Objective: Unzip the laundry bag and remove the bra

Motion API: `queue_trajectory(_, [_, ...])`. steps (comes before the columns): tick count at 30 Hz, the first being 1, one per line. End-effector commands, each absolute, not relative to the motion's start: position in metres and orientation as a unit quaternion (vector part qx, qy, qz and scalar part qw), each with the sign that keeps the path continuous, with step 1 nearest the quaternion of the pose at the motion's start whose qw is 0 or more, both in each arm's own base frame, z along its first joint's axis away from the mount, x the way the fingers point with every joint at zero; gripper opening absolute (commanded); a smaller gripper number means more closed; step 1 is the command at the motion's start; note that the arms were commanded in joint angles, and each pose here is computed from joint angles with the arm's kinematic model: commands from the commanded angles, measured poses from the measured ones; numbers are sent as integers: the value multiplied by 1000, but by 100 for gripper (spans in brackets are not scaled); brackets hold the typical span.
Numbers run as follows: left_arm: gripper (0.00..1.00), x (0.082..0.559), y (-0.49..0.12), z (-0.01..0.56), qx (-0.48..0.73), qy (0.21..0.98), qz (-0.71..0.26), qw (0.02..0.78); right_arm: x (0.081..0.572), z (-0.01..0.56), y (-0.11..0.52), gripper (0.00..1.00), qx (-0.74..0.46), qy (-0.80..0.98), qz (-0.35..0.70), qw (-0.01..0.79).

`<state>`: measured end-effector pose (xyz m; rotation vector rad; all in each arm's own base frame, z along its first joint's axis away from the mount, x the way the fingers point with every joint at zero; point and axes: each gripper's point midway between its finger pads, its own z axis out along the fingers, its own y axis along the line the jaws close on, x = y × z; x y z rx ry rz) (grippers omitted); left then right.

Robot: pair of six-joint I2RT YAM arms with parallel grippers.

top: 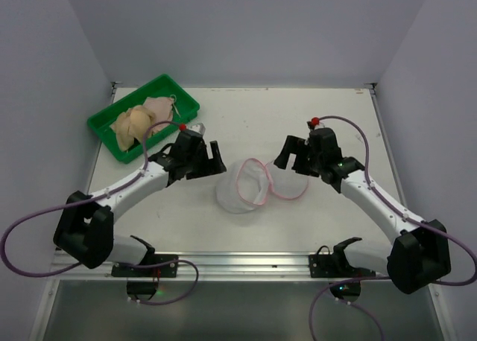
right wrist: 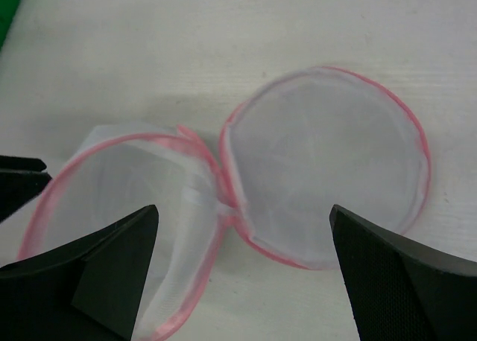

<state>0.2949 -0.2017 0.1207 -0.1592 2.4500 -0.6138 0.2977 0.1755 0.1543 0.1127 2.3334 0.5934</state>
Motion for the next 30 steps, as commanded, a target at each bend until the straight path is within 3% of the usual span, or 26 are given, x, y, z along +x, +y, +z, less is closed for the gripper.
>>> queue_trajectory(1, [85,301,-212,99,-77,924,-221,302,286,128,152,99,129,912,233,313])
queue_trajectory(7, [74,295,-203,43,-88,943,-169,271,277,80,107,95,242,909,209,268])
queue_trajectory(16, [54,273,-184,-13,-106,960,-121,229,281,56,118,87,247,909,247,227])
queue_trajectory(30, [50,262,-160,-14,-114,962,-78,237,272,31,147,82,261,906,285,174])
